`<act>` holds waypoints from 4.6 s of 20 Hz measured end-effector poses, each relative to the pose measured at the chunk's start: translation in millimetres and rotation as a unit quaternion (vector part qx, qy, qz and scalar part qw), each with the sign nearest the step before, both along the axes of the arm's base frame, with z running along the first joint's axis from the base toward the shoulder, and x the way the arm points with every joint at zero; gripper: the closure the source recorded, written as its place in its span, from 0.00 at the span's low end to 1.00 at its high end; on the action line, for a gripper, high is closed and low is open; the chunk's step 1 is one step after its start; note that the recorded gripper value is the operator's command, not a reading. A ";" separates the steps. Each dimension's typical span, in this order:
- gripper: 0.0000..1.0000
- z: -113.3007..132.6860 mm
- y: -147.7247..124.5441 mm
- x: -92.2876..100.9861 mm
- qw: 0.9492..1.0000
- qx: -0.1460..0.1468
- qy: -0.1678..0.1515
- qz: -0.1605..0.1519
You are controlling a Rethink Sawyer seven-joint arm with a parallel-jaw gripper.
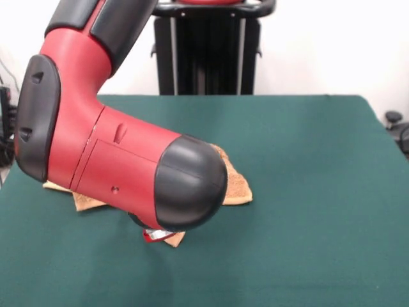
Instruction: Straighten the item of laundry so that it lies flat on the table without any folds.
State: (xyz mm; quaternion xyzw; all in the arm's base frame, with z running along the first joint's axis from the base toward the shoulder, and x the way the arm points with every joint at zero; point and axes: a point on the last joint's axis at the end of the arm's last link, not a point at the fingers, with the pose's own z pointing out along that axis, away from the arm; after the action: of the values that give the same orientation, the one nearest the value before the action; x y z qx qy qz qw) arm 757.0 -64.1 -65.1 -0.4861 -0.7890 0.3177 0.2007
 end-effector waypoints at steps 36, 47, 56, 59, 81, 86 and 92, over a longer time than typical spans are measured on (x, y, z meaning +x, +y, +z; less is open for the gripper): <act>1.00 64.6 8.4 -22.6 0.960 -0.246 0.071 -0.113; 1.00 284.3 -53.6 -15.4 0.961 -0.253 -0.007 -0.112; 1.00 443.7 -106.1 -48.7 0.974 -0.213 -0.049 -0.059; 1.00 460.4 -117.4 -56.4 0.974 -0.209 -0.076 -0.045; 1.00 455.2 -287.9 -75.7 0.860 -0.073 -0.504 0.024; 1.00 443.8 -295.1 -84.9 0.867 -0.042 -0.494 0.050; 1.00 435.2 -279.7 -80.1 0.871 -0.024 -0.483 0.086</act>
State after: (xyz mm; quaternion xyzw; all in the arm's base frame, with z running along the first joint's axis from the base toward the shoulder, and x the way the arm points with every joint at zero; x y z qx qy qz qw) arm 677.0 -343.8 370.2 -0.5143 -0.8180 0.0779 -0.2455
